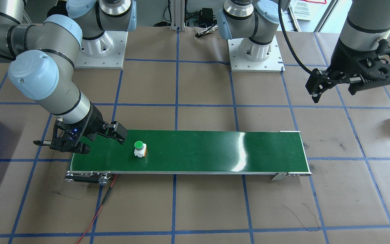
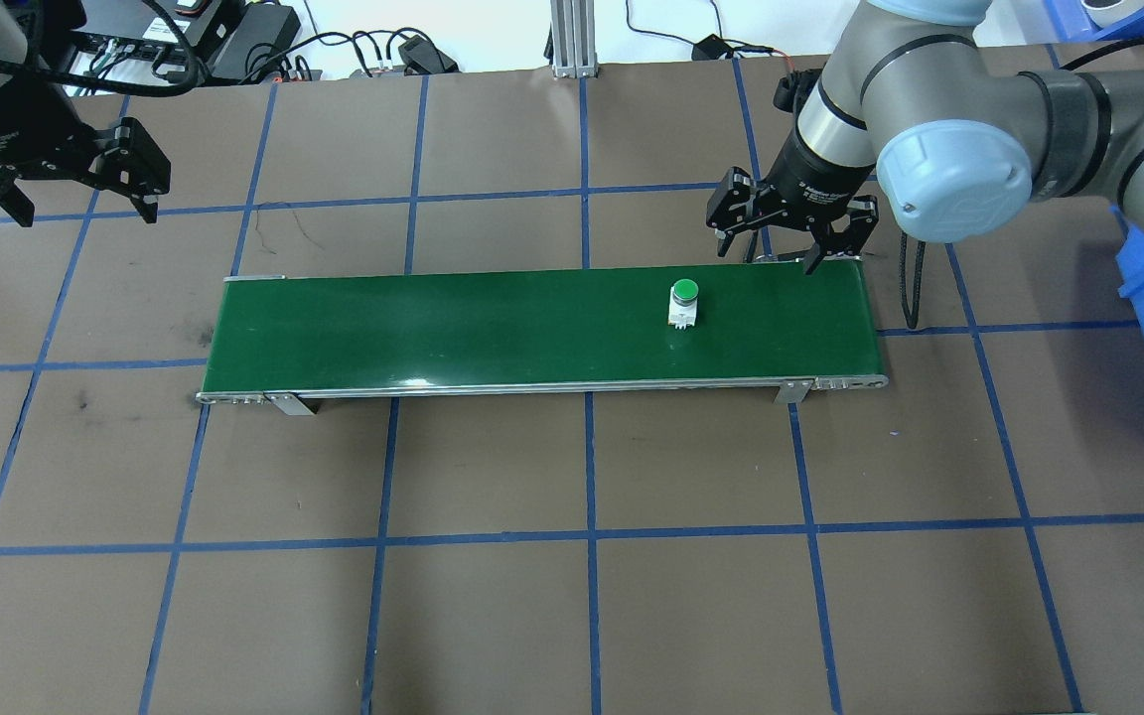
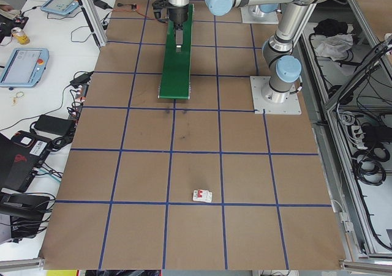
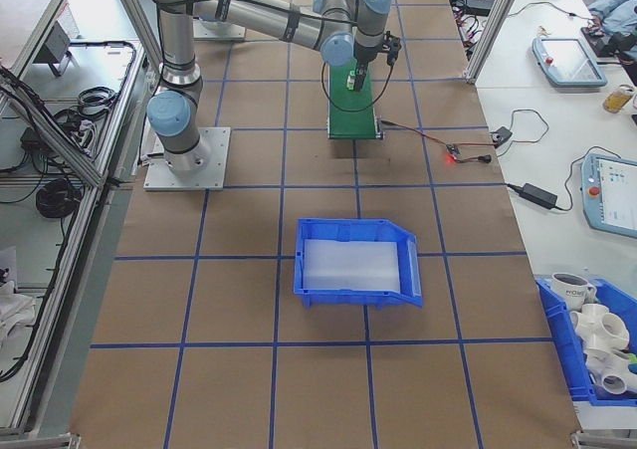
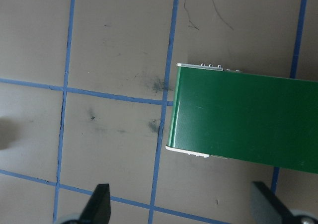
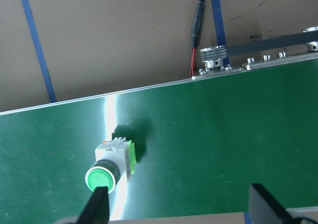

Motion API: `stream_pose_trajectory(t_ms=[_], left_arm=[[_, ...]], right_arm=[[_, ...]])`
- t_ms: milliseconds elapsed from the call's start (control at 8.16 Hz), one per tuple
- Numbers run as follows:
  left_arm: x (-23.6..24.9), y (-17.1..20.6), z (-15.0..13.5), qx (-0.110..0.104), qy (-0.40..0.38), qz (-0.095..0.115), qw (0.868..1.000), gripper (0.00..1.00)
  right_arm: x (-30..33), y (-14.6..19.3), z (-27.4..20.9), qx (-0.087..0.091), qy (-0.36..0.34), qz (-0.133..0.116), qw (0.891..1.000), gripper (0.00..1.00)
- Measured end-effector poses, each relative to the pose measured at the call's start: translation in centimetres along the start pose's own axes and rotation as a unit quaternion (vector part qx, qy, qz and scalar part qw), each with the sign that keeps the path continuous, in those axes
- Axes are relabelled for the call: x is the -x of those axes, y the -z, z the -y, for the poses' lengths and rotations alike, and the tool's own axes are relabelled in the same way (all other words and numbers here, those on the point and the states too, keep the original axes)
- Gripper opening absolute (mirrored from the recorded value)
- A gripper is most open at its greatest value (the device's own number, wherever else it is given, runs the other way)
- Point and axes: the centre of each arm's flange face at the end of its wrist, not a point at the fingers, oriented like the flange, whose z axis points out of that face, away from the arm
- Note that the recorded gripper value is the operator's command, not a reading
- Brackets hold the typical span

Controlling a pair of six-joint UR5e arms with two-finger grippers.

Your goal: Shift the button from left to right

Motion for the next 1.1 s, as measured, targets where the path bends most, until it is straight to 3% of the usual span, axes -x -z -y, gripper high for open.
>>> stream_pose_trajectory(t_ms=[368,490,735,1103], left_arm=[[-0.1,-0.3,-0.3,0.013,0.003,-0.001,1.000,1.00],[-0.1,-0.3,-0.4,0.016,0.003,-0.003,1.000,1.00],[-0.1,-0.1,-0.6,0.015,0.007,-0.005,1.000,1.00],[0.5,0.2,-1.0,0.019,0.012,0.000,1.000,1.00]], right_arm=[[0.7,-1.1,-0.1,0.008,-0.003,-0.005,1.000,0.91],[0.7,-2.0,0.2,0.013,-0.003,-0.005,1.000,0.84],[0.3,-4.1,1.1,0.023,0.001,-0.020,1.000,0.55],[-1.6,-6.2,2.5,0.026,0.031,-0.079,0.996,0.13]])
